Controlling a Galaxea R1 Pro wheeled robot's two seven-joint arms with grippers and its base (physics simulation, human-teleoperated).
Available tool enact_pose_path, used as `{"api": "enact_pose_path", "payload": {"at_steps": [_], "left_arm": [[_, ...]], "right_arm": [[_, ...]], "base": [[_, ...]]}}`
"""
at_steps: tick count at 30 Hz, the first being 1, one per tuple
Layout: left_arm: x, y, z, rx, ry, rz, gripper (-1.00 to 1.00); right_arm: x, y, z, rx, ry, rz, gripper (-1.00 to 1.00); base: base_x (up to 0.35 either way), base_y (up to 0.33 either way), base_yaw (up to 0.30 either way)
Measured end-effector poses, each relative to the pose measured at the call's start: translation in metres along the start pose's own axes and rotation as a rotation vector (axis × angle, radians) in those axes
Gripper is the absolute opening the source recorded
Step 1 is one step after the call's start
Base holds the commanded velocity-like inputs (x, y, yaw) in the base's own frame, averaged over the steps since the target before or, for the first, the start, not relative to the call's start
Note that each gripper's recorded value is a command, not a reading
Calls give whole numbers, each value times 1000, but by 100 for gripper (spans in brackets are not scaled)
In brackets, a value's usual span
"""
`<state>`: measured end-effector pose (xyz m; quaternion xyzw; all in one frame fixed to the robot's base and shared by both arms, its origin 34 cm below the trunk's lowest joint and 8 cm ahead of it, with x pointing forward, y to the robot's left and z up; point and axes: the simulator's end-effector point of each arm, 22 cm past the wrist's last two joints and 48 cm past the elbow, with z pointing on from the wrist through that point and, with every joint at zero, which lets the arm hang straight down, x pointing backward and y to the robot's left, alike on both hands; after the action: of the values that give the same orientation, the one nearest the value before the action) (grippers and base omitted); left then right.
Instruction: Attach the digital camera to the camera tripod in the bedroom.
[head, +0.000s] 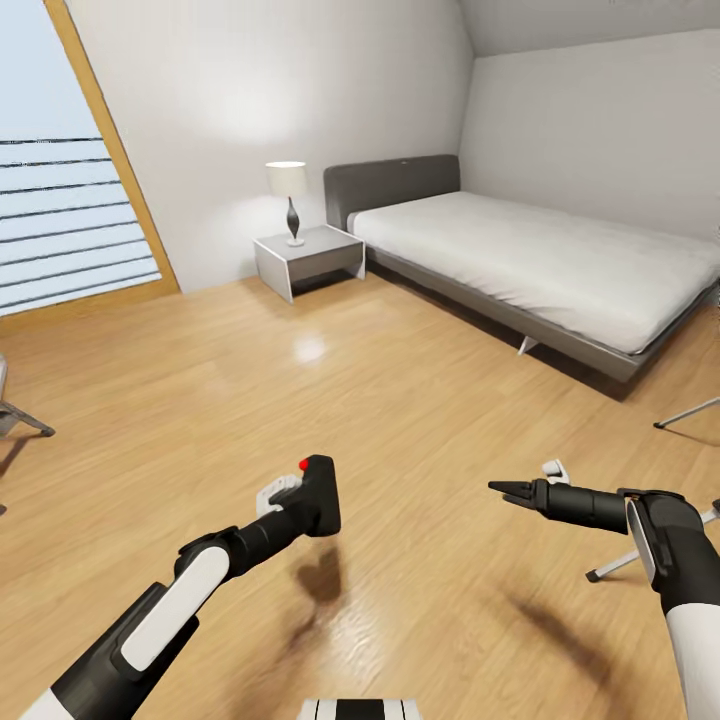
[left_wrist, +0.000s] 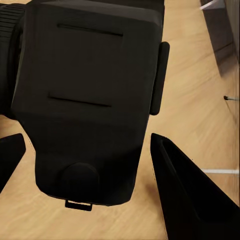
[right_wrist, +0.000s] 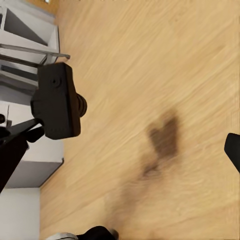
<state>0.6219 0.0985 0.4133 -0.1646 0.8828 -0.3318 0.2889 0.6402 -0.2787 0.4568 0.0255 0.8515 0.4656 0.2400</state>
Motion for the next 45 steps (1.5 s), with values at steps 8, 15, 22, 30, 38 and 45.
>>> {"api": "enact_pose_path", "payload": {"at_steps": [8,15,22,30,38,45], "left_arm": [[-7,-14,-10,26,-11,-12,-100],[-14,-23,-17,33,-30,-2,-100],[-21,-34,-26,47,-50,12,-100],[-29,-47,-36,63,-73,26,-100],[-36,-60,-47,80,-95,40,-100],[-43,-72,-57,95,-116,54,-100]], "right_arm": [[-7,14,-8,-4,-10,-9,100],[-13,27,-15,-7,-25,-31,100],[-19,40,-21,-13,-41,-59,100],[-26,55,-30,-22,-60,-82,100],[-33,71,-39,-28,-76,-107,100],[-37,84,-46,-38,-91,-125,100]], "base": [[0,0,0],[0,0,0],[0,0,0],[0,0,0],[0,0,0],[0,0,0]]}}
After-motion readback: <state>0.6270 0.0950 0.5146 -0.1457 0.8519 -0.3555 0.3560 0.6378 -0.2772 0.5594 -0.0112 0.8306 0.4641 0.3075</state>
